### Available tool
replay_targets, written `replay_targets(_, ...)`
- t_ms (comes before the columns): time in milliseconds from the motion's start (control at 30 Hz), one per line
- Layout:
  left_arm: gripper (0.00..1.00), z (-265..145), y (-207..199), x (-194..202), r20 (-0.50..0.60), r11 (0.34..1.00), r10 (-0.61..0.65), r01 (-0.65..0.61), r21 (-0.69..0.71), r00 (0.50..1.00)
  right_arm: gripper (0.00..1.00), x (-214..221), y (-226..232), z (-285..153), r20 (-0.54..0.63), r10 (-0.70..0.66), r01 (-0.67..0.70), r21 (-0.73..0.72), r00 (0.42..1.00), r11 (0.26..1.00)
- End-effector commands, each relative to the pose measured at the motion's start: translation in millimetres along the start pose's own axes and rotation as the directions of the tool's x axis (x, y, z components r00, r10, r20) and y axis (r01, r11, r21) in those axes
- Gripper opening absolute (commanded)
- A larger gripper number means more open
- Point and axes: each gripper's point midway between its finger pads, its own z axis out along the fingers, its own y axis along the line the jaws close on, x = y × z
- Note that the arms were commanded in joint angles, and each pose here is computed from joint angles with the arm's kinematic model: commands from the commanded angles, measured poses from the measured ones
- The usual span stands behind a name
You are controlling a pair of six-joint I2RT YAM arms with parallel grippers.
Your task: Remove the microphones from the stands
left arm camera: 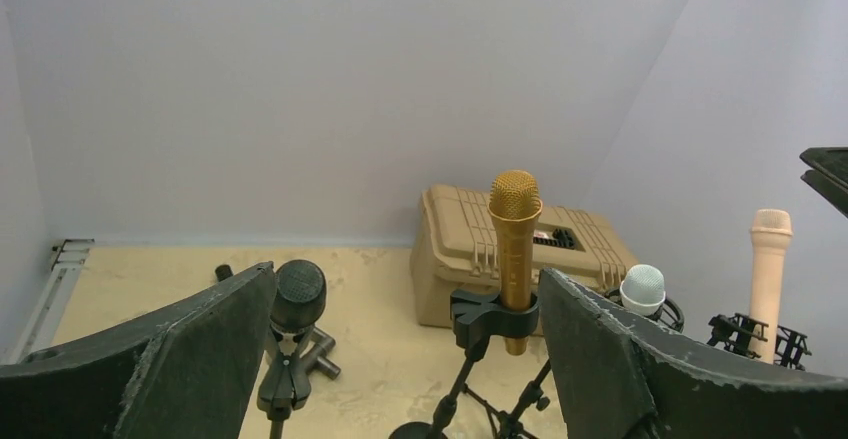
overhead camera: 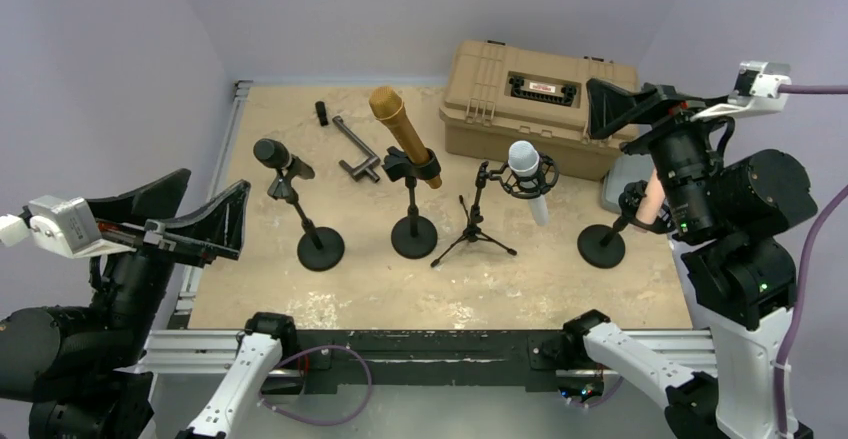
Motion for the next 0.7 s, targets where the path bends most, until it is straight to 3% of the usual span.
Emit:
replay_targets(0,0.99,8,3,19,-0.071,1.0,-0.028,0.027,-0.009,0.997,0.99,20,4,2,-0.062,0.017,-0.019,-0.029,0.998,0.999)
replay_targets(200,0.99,0,7,33,-0.1,1.0,-0.017,0.016,-0.017,0.995,0.99,23,14,-2,-0.037,0.028,-0.032,-0.102,0.999,0.994)
replay_targets(367,0.98,0,16,42,-0.12,0.999,-0.011,0.005,-0.049,0.993,0.99,72,34,27,-0.244,0.008,-0.05,-0.166,0.97,0.985)
replay_targets(567,0.96,4,32,50,-0.144,0.992,-0.014,-0.005,-0.129,0.989,0.99,115,100,27,-0.351,0.045,-0.158,-0.301,0.935,0.94)
replay_targets(667,0.94,8,45,56,-0.172,0.982,-0.007,-0.026,-0.188,0.985,0.99,134,159,6,-0.408,0.023,-0.191,-0.375,0.913,0.907)
